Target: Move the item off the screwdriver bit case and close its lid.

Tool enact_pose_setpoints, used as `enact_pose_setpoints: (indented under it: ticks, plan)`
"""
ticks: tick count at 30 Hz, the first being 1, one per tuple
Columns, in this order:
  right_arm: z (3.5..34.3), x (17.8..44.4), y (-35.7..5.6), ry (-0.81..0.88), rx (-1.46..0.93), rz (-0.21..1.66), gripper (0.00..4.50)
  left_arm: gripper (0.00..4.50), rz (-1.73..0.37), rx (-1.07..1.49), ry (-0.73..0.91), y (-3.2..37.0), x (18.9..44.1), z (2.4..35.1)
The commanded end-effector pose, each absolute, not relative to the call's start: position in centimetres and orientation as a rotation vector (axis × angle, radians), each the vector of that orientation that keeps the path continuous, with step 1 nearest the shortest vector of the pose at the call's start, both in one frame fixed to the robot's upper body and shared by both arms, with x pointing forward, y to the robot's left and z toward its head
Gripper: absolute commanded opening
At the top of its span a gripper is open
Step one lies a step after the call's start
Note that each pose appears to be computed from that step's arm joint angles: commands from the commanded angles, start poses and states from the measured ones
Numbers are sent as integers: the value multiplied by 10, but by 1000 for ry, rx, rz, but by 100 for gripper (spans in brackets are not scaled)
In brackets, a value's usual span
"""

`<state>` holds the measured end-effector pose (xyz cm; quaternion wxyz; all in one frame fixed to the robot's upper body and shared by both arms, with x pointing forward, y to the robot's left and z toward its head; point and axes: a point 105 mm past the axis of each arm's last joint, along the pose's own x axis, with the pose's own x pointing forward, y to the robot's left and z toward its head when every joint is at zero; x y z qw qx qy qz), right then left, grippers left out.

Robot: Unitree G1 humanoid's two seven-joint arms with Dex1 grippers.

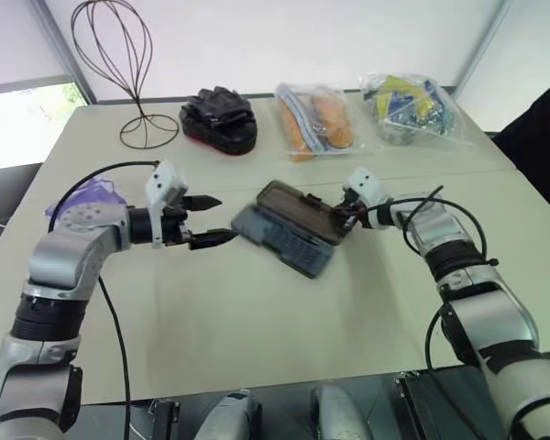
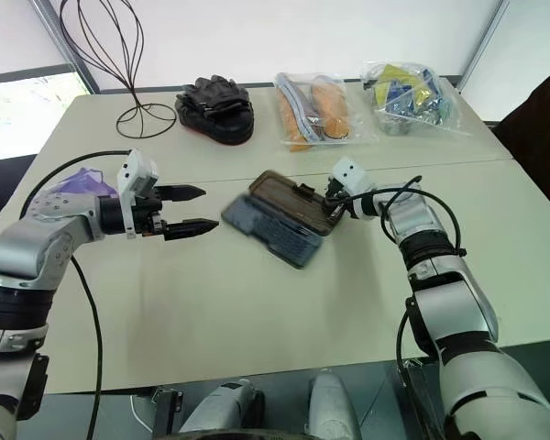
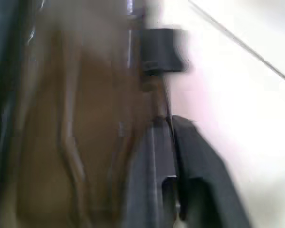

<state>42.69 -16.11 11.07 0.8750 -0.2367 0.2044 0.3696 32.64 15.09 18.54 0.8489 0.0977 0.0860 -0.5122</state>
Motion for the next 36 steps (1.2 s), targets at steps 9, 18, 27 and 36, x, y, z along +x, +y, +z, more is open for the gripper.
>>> enact_pose_setpoints:
  ticks: [9, 18, 27, 36]
  plan:
    - [110, 388, -151, 203, -1050, 1132, 2, 450, -1074, 227, 226, 169, 309, 179]
    - [117, 362, -121, 87, -1062, 1263, 2, 450, -1084, 234, 270, 177, 298, 168]
    - [121, 373, -116, 80, -1068, 1204, 2, 450, -1099, 232, 272, 169, 291, 163]
    - [124, 383, -119, 80, -1094, 1150, 138, 450, -1087, 222, 262, 166, 294, 161]
